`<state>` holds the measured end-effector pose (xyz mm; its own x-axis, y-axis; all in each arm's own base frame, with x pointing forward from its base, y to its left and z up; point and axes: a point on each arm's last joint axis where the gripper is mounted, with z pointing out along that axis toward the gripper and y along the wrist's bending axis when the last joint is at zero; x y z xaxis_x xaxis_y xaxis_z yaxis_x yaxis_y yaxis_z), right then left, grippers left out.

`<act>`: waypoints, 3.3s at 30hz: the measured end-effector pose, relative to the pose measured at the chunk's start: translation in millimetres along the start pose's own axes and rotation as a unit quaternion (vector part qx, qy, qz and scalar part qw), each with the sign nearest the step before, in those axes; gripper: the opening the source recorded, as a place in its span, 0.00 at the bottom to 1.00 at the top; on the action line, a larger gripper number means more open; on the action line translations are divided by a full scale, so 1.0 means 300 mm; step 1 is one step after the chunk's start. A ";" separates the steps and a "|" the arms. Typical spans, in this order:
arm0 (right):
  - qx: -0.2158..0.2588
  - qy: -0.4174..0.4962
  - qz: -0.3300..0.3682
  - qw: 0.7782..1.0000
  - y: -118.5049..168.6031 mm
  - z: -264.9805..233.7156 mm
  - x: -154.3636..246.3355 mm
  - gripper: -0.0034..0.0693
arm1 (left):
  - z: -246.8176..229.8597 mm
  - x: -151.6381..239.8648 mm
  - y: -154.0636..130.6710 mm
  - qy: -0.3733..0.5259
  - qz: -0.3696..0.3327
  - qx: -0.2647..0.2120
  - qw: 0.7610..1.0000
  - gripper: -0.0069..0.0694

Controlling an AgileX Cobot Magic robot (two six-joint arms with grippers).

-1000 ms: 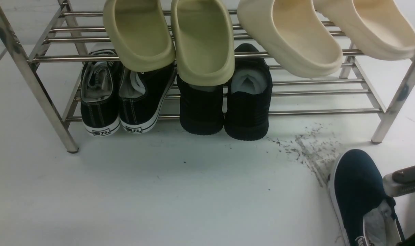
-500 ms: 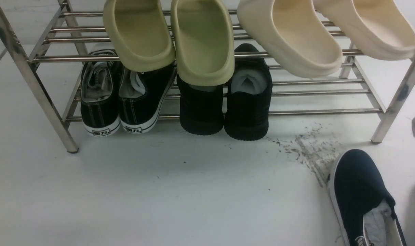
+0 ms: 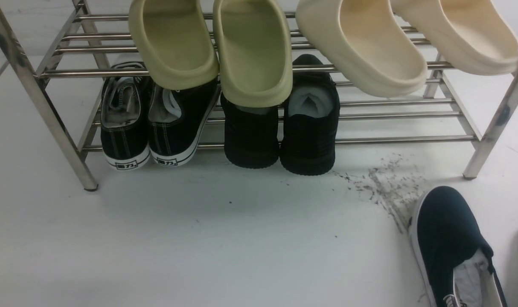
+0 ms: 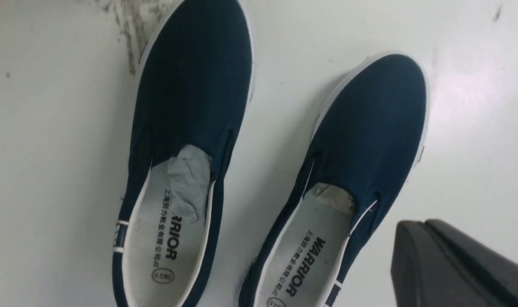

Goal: Take the shoes off the shelf with your hand on the white table.

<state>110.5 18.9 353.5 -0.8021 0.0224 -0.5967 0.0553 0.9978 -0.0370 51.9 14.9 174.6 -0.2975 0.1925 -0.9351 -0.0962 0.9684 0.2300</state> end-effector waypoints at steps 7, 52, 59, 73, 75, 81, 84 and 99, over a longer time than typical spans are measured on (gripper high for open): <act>0.023 -0.024 0.052 0.998 -0.030 -0.017 0.012 0.03 | 0.000 0.000 0.000 0.000 0.000 0.000 1.000 0.40; 0.186 0.258 0.158 0.935 -0.277 0.845 -0.033 0.05 | 0.000 0.000 0.000 0.000 0.000 0.000 1.000 0.40; 0.147 0.260 0.119 0.947 -0.230 0.854 -0.047 0.05 | 0.000 0.000 0.000 0.000 0.000 0.000 1.000 0.40; 0.057 0.218 0.149 0.963 0.005 0.854 -0.156 0.06 | 0.000 0.000 0.000 0.000 0.000 0.000 1.000 0.40; 0.057 0.220 0.155 0.961 0.011 0.840 -0.188 0.06 | 0.000 0.000 0.000 0.000 0.000 0.000 1.000 0.40; 0.087 0.205 0.132 0.966 -0.012 0.718 -0.291 0.07 | 0.000 0.000 0.000 0.000 0.000 0.000 1.000 0.40; 0.090 0.199 0.117 0.969 -0.018 0.641 -0.307 0.08 | 0.000 0.000 0.000 0.000 0.000 0.000 1.000 0.40; -0.049 0.310 -0.026 0.949 0.209 0.460 -0.076 0.68 | 0.000 0.000 0.000 0.000 0.000 0.000 1.000 0.40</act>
<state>214.2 72.3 254.3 -0.9997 -0.0246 -0.0087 -0.0250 0.9989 0.0398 51.9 15.0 174.6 -0.2984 0.1924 -0.9349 -0.0964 0.9684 0.2300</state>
